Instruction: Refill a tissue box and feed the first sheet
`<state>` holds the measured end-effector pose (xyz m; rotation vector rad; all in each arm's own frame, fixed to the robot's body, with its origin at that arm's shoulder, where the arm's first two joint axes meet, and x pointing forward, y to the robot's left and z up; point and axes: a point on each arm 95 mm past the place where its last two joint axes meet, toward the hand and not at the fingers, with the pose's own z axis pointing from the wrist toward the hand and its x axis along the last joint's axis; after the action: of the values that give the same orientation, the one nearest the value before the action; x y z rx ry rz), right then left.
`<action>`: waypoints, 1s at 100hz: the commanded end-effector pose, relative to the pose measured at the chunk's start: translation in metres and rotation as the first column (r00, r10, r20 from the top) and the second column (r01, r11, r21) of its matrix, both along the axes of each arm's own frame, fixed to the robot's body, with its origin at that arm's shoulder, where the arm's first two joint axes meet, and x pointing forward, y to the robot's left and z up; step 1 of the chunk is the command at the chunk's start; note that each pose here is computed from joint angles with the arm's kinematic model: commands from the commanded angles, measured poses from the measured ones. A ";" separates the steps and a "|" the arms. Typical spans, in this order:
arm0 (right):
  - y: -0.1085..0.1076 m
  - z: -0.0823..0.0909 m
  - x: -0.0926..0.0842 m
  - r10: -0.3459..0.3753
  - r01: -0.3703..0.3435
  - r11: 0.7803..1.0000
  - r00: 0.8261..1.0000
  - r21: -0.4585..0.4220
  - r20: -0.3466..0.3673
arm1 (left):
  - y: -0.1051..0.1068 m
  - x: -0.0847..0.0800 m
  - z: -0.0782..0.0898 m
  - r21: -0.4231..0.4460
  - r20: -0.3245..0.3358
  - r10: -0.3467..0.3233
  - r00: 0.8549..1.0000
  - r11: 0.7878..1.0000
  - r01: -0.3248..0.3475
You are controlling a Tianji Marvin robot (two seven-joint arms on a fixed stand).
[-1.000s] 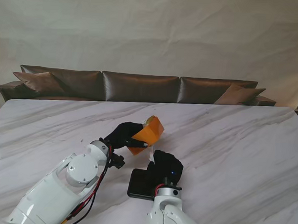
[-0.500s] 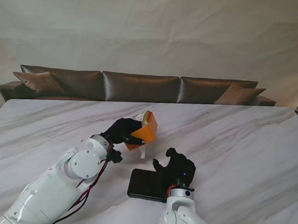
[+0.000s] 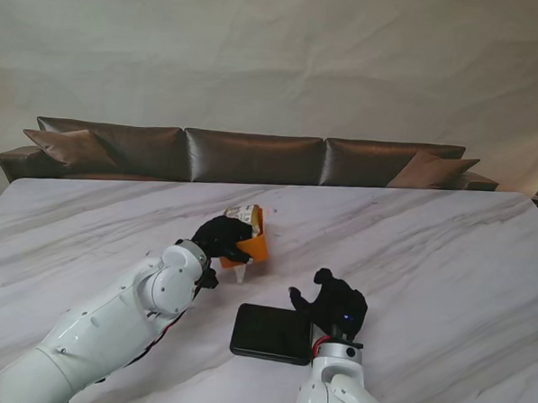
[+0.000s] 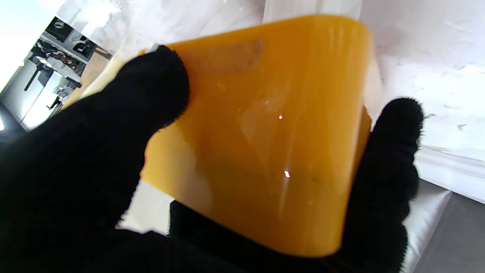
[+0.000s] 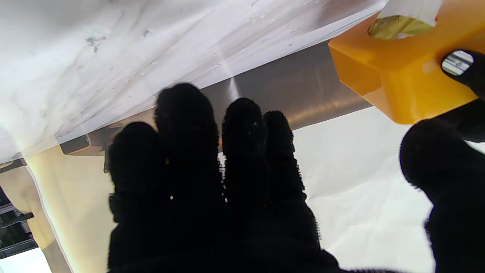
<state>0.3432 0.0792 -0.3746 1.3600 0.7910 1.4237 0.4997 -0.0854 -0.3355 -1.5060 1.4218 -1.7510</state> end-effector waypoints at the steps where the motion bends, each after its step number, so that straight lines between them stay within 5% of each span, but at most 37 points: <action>1: 0.001 -0.001 -0.003 0.003 -0.003 1.000 1.000 0.001 -0.011 | -0.011 0.003 0.004 0.004 0.005 -0.019 1.000 1.000 0.019; 49: 0.003 0.001 -0.004 0.007 -0.007 1.000 1.000 0.025 -0.013 | -0.023 0.002 -0.015 0.064 -0.055 -0.040 0.998 0.997 0.043; 71: 0.005 0.001 -0.004 0.006 -0.005 0.999 1.000 0.039 -0.029 | -0.029 0.000 -0.020 0.023 -0.067 -0.044 0.997 0.999 0.046; 100: 0.011 0.003 -0.005 0.033 -0.028 0.996 0.998 0.090 -0.051 | -0.031 -0.007 -0.006 0.006 -0.061 -0.072 0.996 0.997 0.072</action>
<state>0.3398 0.0837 -0.3712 1.4365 0.7758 1.4516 0.4956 -0.1127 -0.3481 -1.5442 1.5233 -1.7341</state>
